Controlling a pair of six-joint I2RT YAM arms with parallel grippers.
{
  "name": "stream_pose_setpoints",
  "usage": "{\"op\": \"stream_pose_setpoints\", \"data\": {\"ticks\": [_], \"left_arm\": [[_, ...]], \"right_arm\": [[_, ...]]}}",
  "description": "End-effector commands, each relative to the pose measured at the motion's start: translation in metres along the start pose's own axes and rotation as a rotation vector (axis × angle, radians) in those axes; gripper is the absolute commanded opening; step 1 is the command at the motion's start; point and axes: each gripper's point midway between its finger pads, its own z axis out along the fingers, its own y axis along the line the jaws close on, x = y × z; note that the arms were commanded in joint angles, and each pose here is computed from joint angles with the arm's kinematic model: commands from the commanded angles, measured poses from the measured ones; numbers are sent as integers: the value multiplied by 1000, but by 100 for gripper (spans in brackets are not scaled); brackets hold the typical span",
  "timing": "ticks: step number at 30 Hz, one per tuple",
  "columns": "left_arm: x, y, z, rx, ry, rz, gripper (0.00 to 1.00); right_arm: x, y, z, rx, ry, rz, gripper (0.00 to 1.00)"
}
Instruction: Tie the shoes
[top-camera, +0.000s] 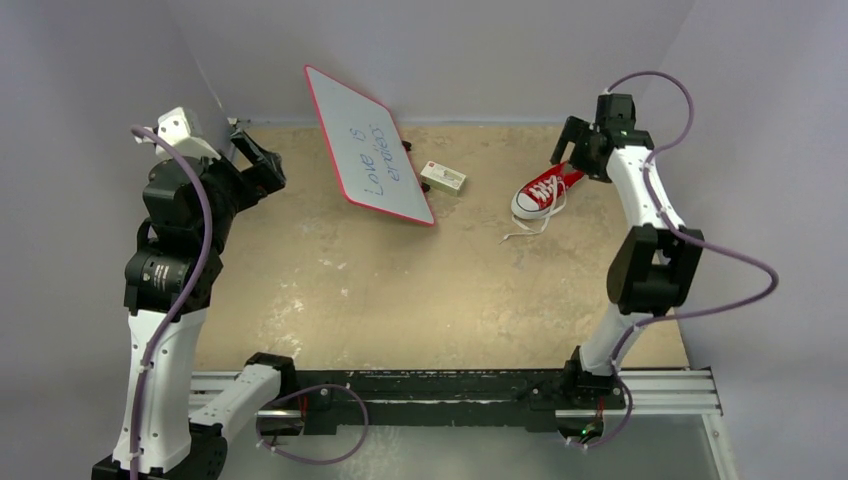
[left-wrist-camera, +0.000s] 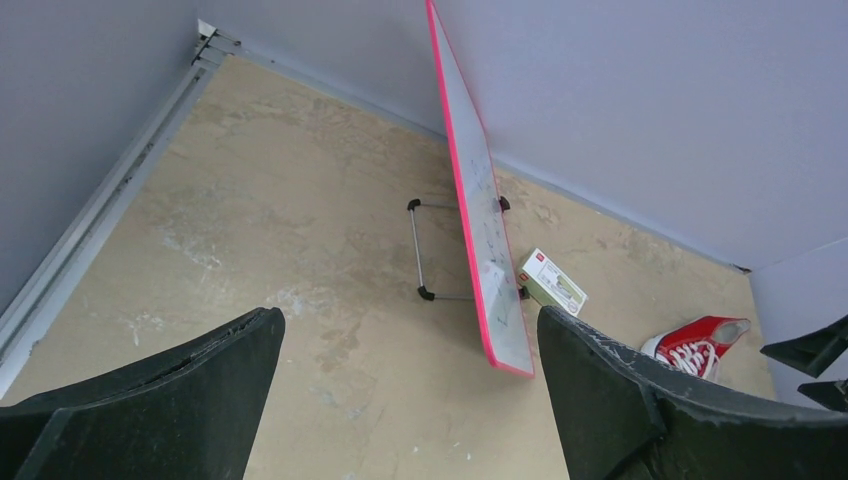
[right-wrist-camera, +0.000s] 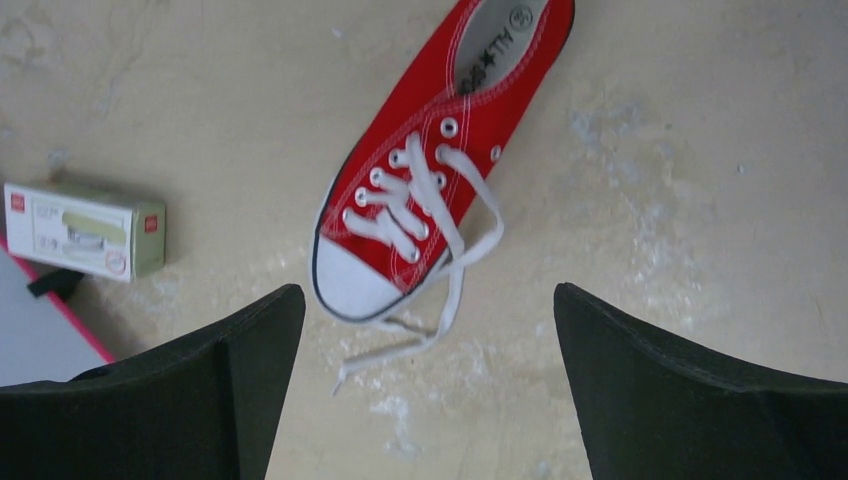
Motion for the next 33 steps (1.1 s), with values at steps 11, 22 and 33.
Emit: {"op": "stream_pose_setpoints", "data": {"ticks": [11,22,33], "left_arm": [[-28,-1,-6,-11,-96,60,99],[-32,-4,-2,-8,-98,79,99],[-39,-15,-1,25,-97,66,99]], "right_arm": [[-71,-31,107,11,10,95,91],[-69,-37,147,-208,17,156,75],[-39,-52,161,-167,76,143,61]]}}
